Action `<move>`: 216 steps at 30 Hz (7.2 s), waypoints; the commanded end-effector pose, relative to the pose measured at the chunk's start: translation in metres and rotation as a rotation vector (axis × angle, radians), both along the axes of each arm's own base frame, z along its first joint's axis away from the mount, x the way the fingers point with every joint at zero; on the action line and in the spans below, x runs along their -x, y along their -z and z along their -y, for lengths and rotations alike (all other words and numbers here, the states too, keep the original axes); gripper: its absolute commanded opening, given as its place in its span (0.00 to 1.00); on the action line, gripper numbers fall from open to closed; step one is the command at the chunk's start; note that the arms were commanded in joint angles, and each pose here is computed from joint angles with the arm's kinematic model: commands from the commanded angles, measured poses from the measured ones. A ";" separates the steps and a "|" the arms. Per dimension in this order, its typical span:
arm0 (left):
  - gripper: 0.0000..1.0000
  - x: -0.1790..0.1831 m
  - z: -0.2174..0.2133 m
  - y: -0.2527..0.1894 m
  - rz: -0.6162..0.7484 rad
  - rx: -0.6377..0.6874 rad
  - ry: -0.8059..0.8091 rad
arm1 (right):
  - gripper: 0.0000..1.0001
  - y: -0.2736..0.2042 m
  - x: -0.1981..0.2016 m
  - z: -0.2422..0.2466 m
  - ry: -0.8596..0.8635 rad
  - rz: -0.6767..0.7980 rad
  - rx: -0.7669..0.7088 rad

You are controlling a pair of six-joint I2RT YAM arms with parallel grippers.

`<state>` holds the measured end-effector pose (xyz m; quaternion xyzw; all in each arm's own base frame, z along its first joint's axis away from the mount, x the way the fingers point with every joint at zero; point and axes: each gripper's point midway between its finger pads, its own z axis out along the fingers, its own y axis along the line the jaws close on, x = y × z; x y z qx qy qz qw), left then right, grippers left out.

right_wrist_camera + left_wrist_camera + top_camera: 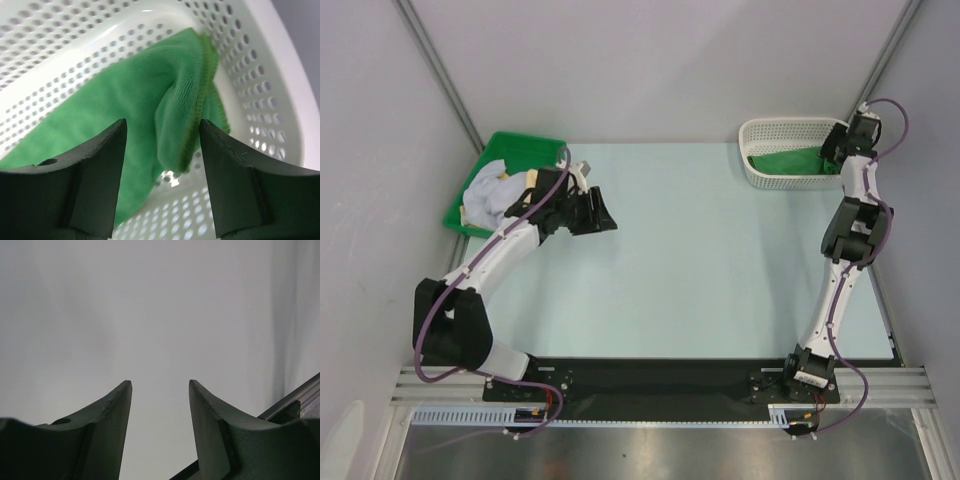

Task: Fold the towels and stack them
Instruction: Neatly place the folded towel into the bin, then grab crumpled towel, then move the towel to the center of the board

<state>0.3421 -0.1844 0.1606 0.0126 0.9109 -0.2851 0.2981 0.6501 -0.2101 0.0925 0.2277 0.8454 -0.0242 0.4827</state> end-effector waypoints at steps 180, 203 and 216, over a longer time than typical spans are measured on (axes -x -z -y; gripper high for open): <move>0.00 0.064 0.090 -0.069 0.224 0.170 0.217 | 1.00 -0.183 0.308 -0.244 -0.241 0.010 -0.163; 0.62 0.018 0.053 0.053 0.006 -0.014 -0.021 | 0.62 0.018 0.290 -0.403 -0.615 -0.368 -0.430; 0.56 0.031 0.053 0.116 -0.136 -0.052 -0.040 | 0.45 0.080 0.305 -0.400 -0.604 -0.462 -0.242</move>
